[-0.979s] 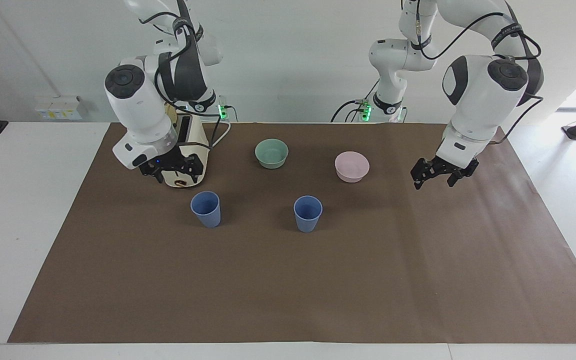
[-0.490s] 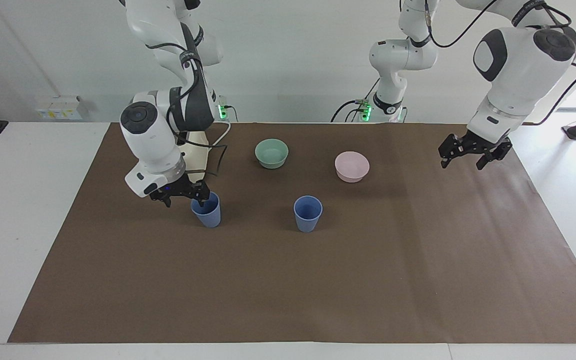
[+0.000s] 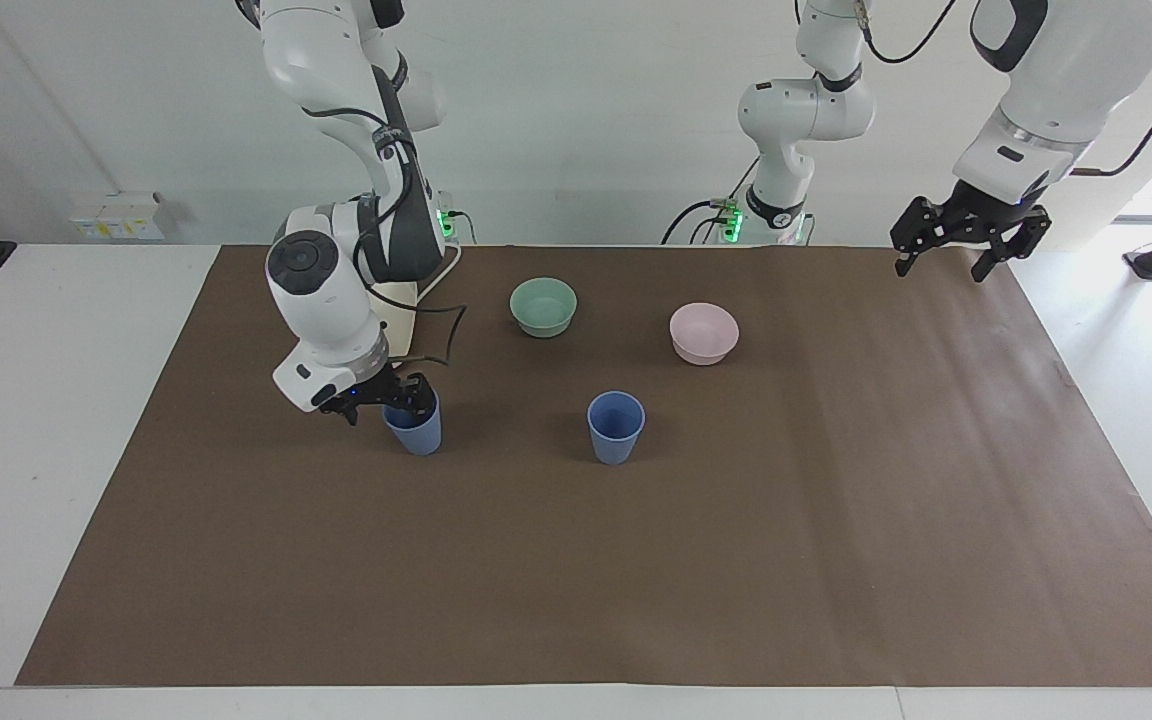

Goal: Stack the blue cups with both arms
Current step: 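Grasp the blue cup with the right gripper and carry it over the placed cup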

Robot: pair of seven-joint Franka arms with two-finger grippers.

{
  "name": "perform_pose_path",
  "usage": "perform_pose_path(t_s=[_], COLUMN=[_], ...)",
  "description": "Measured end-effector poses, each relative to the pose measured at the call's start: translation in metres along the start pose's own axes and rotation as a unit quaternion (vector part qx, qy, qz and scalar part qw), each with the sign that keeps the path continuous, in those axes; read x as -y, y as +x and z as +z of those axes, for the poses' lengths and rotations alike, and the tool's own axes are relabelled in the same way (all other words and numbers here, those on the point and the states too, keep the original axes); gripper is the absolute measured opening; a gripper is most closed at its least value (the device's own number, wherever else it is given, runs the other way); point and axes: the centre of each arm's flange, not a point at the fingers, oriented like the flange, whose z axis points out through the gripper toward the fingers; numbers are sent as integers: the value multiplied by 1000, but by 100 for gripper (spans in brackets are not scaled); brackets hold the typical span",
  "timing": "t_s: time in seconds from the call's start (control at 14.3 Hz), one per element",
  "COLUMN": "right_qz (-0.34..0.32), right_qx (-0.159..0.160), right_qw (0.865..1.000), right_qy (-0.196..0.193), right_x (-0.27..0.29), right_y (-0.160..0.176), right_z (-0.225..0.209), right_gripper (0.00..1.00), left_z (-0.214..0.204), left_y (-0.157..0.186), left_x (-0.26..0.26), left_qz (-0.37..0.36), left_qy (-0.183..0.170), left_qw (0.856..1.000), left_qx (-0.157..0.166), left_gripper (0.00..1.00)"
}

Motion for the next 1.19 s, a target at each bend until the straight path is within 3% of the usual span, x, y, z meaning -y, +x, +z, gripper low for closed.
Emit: perform_pose_path(t_s=[0.28,0.35,0.91,1.19], right_qz=[0,-2,-11,-16], right_qx=[4,4,3,5], right_qw=[1000,1000,1000,1000], right_qy=[-1,0,-1,-7], right_x=[0,0,6,6], right_y=[-2,-2,-3,-2], right_z=[4,3,2,-5], right_gripper=[100,93,5,5], left_z=[2,2,-6,-12], left_y=[1,1,0,-3], left_x=[1,0,-1,-1], left_qz=[-1,-1,-2,-2], left_qy=[0,-1,-11,-10], left_qw=[1000,1000,1000,1000], left_qx=[2,2,-7,-13], left_gripper=[100,100,100,100])
